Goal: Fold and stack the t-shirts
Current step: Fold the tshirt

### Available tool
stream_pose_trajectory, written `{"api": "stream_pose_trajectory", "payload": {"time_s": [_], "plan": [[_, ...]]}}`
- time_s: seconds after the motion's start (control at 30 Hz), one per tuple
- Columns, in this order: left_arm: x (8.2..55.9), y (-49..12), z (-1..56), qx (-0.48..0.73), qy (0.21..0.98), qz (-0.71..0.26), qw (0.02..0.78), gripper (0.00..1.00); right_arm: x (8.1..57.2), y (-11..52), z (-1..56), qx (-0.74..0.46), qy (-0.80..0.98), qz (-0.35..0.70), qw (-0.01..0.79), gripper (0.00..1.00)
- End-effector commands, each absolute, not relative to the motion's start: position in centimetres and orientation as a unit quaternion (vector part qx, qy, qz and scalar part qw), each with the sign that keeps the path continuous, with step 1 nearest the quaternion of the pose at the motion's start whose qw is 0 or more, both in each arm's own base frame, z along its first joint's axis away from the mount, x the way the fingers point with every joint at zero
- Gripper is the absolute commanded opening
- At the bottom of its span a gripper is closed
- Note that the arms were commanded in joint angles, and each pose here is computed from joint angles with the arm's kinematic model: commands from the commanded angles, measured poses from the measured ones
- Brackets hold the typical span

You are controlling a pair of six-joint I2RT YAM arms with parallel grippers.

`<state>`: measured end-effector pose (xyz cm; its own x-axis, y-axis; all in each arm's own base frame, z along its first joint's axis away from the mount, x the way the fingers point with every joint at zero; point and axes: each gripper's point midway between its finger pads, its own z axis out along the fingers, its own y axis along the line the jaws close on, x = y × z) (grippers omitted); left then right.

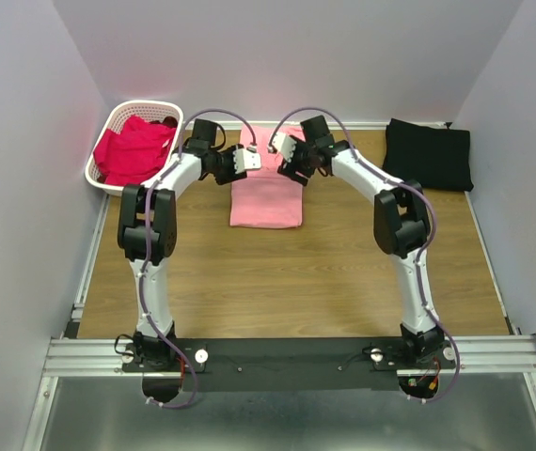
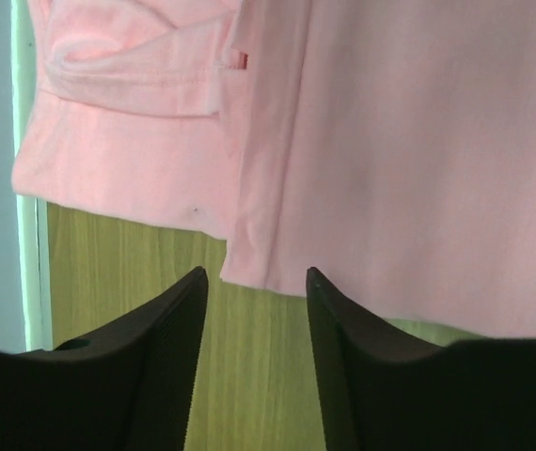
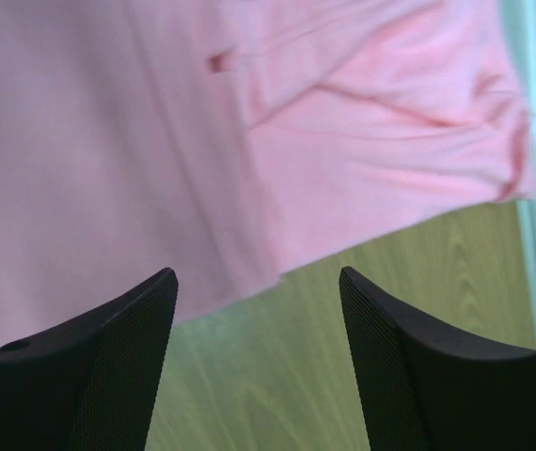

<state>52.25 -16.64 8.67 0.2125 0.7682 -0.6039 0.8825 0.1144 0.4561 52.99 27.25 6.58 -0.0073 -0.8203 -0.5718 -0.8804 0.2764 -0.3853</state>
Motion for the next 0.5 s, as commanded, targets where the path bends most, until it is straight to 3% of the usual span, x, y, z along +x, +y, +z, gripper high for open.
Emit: {"api": "stream_pose_trajectory", "payload": {"time_s": [0.0, 0.23, 0.47], "plan": [[52.3, -14.9, 13.2, 0.613, 0.648, -0.07, 0.447, 0.58, 55.1, 25.8, 13.9, -0.526, 0.729, 0.04, 0.436, 0.78], [44.5, -15.6, 14.2, 0.517, 0.716, -0.205, 0.423, 0.6, 48.8, 25.3, 16.2, -0.444, 0.787, 0.141, 0.403, 0.8], [41.2, -15.8, 10.8, 0.42, 0.776, -0.26, 0.392, 0.61, 42.2, 26.8, 11.5, -0.334, 0.859, 0.277, 0.271, 0.71]]}}
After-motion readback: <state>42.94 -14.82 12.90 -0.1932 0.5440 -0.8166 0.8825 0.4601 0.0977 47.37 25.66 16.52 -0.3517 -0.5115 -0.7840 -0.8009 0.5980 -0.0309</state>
